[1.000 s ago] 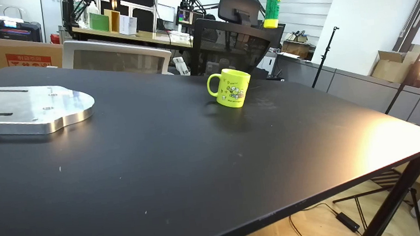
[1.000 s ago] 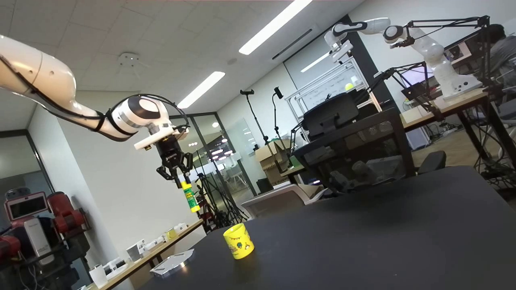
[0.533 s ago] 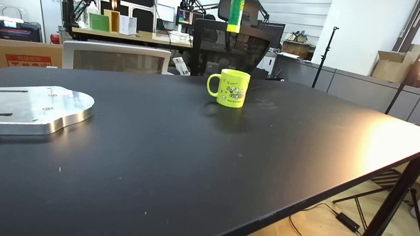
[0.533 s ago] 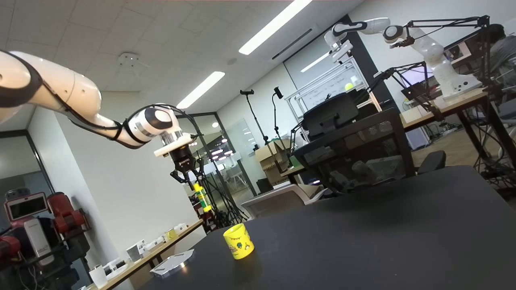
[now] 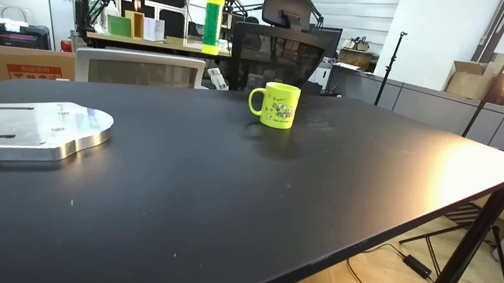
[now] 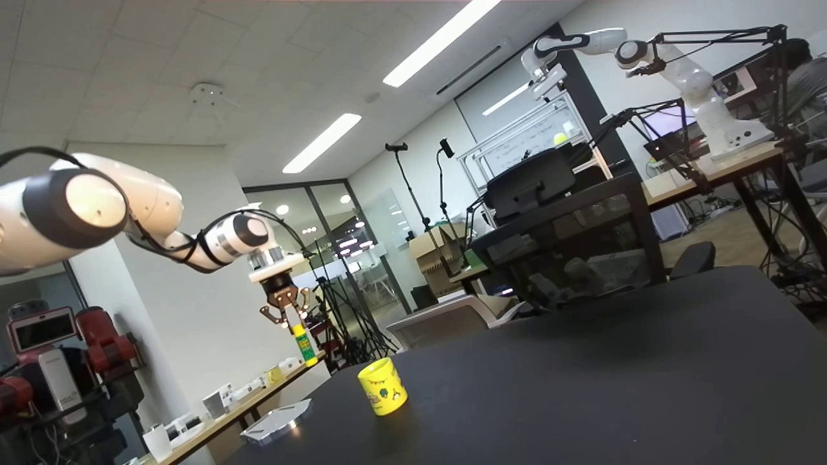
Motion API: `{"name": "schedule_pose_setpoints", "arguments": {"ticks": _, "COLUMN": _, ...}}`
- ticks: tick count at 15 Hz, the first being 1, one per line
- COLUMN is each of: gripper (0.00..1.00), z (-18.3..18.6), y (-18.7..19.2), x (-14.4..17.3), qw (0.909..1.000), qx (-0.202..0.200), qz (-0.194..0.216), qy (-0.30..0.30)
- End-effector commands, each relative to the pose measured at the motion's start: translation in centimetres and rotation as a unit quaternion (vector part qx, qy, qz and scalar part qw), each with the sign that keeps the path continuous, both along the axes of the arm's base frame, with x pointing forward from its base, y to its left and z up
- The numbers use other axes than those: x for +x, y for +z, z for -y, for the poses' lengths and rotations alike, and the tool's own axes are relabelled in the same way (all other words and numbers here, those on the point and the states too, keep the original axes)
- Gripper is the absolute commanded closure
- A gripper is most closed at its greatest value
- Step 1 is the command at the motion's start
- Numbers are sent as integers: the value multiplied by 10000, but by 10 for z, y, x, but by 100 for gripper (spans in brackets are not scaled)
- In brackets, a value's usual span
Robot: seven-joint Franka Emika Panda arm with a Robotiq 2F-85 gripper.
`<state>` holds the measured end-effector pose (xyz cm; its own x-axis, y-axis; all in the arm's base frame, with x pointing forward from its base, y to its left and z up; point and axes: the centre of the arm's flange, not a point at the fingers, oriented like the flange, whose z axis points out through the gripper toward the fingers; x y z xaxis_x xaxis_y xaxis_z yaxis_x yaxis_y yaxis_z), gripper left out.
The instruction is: Pick up the glue stick from the yellow cup and put it on the silver object.
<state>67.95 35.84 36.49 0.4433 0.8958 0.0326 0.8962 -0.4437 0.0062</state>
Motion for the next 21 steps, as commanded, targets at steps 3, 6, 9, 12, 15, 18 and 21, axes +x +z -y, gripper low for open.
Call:
{"name": "schedule_pose_setpoints", "arguments": {"ticks": 3, "gripper": 68, "z": -53, "y": -7, "x": -17, "qw": 9987, "qx": -166, "qz": 132, "qy": 469}}
{"name": "schedule_pose_setpoints", "arguments": {"ticks": 6, "gripper": 68, "z": -50, "y": -13, "x": -16, "qw": 9987, "qx": -183, "qz": 95, "qy": 458}}
{"name": "schedule_pose_setpoints", "arguments": {"ticks": 9, "gripper": 68, "z": -38, "y": -13, "x": -9, "qw": 9991, "qx": -178, "qz": 95, "qy": 381}}
{"name": "schedule_pose_setpoints", "arguments": {"ticks": 12, "gripper": 92, "z": -46, "y": -14, "x": -2, "qw": 9987, "qx": -230, "qz": 106, "qy": 441}}
{"name": "schedule_pose_setpoints", "arguments": {"ticks": 15, "gripper": 92, "z": -74, "y": -21, "x": 14, "qw": 9960, "qx": -399, "qz": 196, "qy": 781}}
{"name": "schedule_pose_setpoints", "arguments": {"ticks": 18, "gripper": 92, "z": -108, "y": -28, "x": 14, "qw": 9914, "qx": -361, "qz": 311, "qy": 1216}}
{"name": "schedule_pose_setpoints", "arguments": {"ticks": 21, "gripper": 92, "z": -146, "y": -34, "x": 8, "qw": 9833, "qx": -266, "qz": 492, "qy": 1729}}
